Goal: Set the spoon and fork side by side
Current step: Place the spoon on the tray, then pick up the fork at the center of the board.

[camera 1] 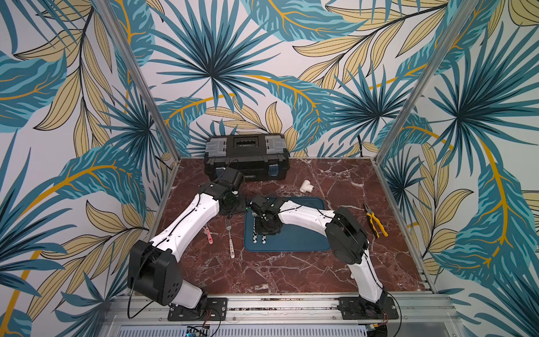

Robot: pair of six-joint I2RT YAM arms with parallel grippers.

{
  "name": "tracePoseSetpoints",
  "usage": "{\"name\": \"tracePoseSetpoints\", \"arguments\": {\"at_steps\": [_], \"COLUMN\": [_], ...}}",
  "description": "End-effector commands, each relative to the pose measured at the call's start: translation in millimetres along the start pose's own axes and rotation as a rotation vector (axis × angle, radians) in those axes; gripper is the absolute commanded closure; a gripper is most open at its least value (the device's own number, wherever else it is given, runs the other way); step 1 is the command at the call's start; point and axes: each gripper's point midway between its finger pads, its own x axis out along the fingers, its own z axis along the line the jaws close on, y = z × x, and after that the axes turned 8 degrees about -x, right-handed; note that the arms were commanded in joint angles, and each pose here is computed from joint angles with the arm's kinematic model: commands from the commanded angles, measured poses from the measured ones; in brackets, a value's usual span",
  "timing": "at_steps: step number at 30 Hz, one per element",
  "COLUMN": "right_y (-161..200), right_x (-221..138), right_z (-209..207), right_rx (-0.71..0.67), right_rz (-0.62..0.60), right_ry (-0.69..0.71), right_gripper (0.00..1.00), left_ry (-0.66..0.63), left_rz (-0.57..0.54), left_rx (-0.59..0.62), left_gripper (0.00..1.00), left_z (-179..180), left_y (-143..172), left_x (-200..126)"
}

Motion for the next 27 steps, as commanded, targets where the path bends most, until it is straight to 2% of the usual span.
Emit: {"name": "tracePoseSetpoints", "arguments": {"at_steps": [1, 8, 11, 14, 16, 20, 23, 27], "right_y": [-15.9, -39.3, -44.8, -37.8, -29.2, 9.6, 32.9, 49.5], "right_x": [-43.5, -105.5, -138.6, -152.1, -151.7, -145.6, -147.9, -144.9], "right_z": [14.8, 10.6, -9.2, -60.9, -111.5, -197.8, -231.0, -245.7], "right_rx": [-0.039, -0.044, -0.040, 0.004, 0.078, 0.210, 0.240, 0.256], "right_rz": [-0.101, -0.248, -0.313, -0.327, -0.318, -0.275, -0.262, -0.233], "right_ry": [-0.033, -0.058, -0.033, 0.058, 0.128, 0.238, 0.300, 0.327], "right_gripper": [0.66, 0.63, 0.63, 0.63, 0.63, 0.63, 0.63, 0.63], "left_ry": [-0.011, -0.096, -0.169, -0.205, -0.177, -0.171, -0.187, -0.178], "left_rz": [0.007, -0.028, -0.018, 0.041, 0.111, 0.226, 0.255, 0.272], "left_rx": [-0.002, -0.068, -0.125, -0.185, -0.219, -0.257, -0.262, -0.262], "left_gripper": [0.41, 0.41, 0.42, 0.44, 0.46, 0.52, 0.52, 0.52], "left_z": [5.1, 25.6, 48.8, 70.4, 74.2, 81.5, 87.6, 85.8], "left_y": [4.2, 3.3, 13.0, 32.3, 51.2, 85.8, 97.0, 99.4], "left_x": [1.4, -5.9, 0.8, 14.8, 28.9, 52.7, 60.9, 70.4]}}
